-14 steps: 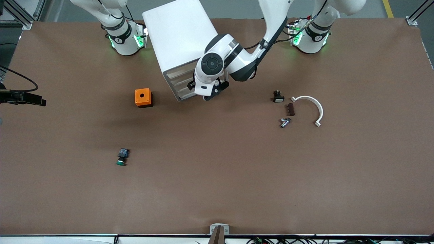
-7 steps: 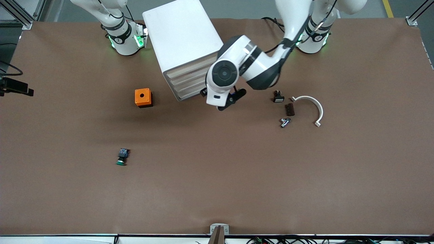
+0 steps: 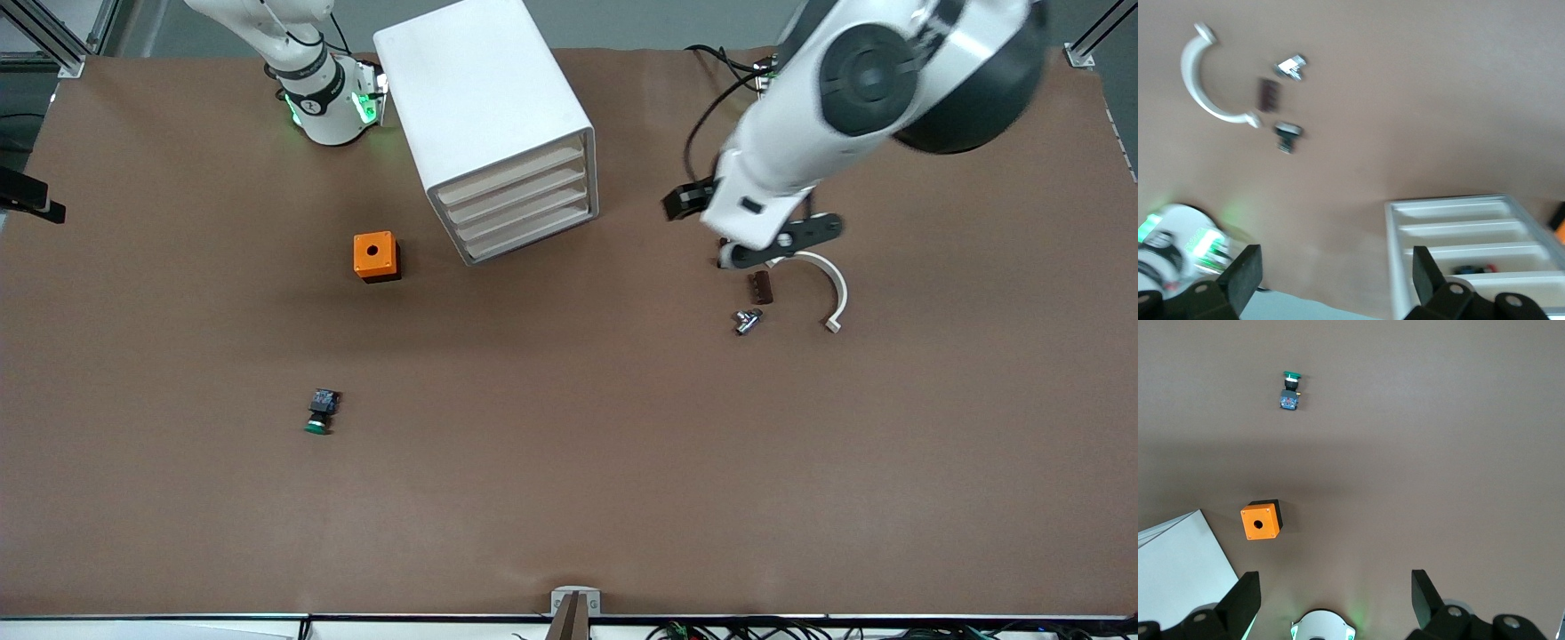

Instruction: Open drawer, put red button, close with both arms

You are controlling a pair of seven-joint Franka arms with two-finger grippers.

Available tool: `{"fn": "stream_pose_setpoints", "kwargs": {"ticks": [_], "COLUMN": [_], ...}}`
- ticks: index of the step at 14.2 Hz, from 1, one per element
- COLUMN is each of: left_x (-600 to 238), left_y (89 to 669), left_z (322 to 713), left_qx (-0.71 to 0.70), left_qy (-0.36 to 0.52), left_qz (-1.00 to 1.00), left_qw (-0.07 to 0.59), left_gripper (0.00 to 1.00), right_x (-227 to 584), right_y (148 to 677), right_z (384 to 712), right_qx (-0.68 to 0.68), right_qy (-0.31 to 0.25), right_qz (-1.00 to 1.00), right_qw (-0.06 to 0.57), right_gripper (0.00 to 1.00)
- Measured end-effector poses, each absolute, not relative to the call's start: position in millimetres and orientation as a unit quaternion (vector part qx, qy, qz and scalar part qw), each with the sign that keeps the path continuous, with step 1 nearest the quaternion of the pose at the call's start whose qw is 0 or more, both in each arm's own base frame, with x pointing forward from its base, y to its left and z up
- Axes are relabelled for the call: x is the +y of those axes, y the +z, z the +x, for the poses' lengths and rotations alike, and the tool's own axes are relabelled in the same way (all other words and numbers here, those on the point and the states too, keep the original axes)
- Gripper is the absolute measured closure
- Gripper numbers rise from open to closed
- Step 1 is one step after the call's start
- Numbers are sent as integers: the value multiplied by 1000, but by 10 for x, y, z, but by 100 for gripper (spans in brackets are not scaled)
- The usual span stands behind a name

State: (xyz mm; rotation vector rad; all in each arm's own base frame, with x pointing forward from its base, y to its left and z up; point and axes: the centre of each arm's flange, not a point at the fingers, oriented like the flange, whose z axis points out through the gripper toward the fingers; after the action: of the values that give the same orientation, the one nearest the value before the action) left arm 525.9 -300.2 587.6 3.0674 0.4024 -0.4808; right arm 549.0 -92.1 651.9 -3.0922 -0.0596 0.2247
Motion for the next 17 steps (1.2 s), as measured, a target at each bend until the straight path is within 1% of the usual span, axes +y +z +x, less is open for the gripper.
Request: {"fn": "stream_pose_setpoints", "kwargs": {"ticks": [3, 6, 9, 13, 17], "left_x": [-2192, -1388, -788, -494, -276], "left_y": [6037, 6036, 6008, 5901, 5980], "left_z": [5402, 5484, 5548, 5660, 5605], "left_qx": [76, 42, 31, 36, 33], "left_qy": [-148, -149, -147, -104, -61], "left_qz": [986, 988, 989, 994, 998], "left_qw": [1, -5, 3, 2, 9], "left_gripper": [0, 0, 0, 0, 0], "right_x": [-887, -784, -630, -578, -702], "right_y": [6532, 6524, 6550, 6568, 6552], "right_z": [5360, 5108, 4943, 4837, 4824], "right_qx": [-22, -30, -42, -47, -33], "right_qy": [55, 42, 38, 34, 27], "right_qz": [-998, -998, -998, -998, -999], "right_qw": [20, 21, 22, 22, 24], "right_gripper": [0, 0, 0, 0, 0]}}
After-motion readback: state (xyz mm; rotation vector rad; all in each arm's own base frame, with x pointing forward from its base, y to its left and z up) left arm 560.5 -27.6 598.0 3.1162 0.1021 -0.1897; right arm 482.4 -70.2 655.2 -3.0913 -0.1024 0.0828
